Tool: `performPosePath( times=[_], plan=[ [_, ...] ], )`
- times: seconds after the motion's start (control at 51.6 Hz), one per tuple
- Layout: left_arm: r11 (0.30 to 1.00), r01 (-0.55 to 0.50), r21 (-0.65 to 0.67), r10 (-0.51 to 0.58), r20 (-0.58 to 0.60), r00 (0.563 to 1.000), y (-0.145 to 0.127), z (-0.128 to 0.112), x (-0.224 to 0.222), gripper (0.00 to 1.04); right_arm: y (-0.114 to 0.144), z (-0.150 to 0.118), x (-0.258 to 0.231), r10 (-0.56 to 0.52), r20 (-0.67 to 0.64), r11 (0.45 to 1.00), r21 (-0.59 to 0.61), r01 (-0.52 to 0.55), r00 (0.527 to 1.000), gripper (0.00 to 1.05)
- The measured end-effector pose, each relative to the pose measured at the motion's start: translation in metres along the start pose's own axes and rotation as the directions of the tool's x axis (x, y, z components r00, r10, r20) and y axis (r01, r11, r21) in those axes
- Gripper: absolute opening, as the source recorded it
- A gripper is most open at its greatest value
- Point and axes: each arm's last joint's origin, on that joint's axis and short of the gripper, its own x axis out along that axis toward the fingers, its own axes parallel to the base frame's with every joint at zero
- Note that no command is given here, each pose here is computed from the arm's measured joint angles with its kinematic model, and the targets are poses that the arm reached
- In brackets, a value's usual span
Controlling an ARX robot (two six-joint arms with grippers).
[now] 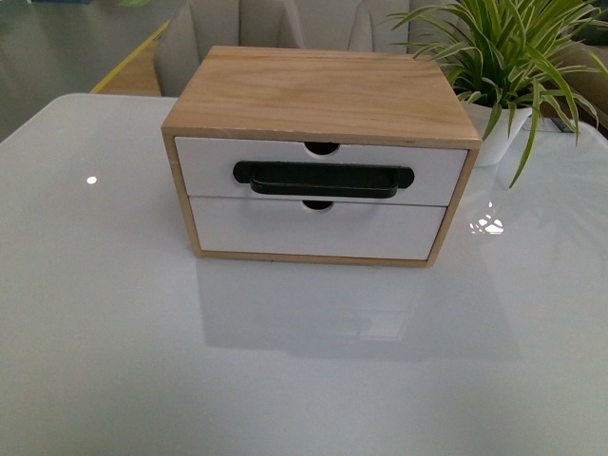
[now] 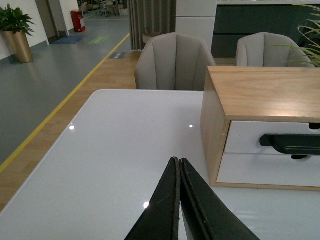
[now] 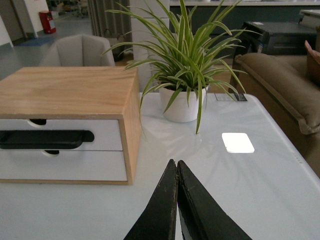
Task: Close drawer sideways
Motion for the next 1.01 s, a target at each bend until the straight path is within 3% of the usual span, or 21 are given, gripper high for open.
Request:
performPosePath(
  times=[1.008],
  plan=[
    [1.0, 0.0, 0.0, 0.0, 0.029, 1.0, 0.0, 0.008, -0.035, 0.02, 0.0, -0.001, -0.034, 0.0, 0.003, 1.0, 0.001, 0.0, 1.0, 0.02]
  ],
)
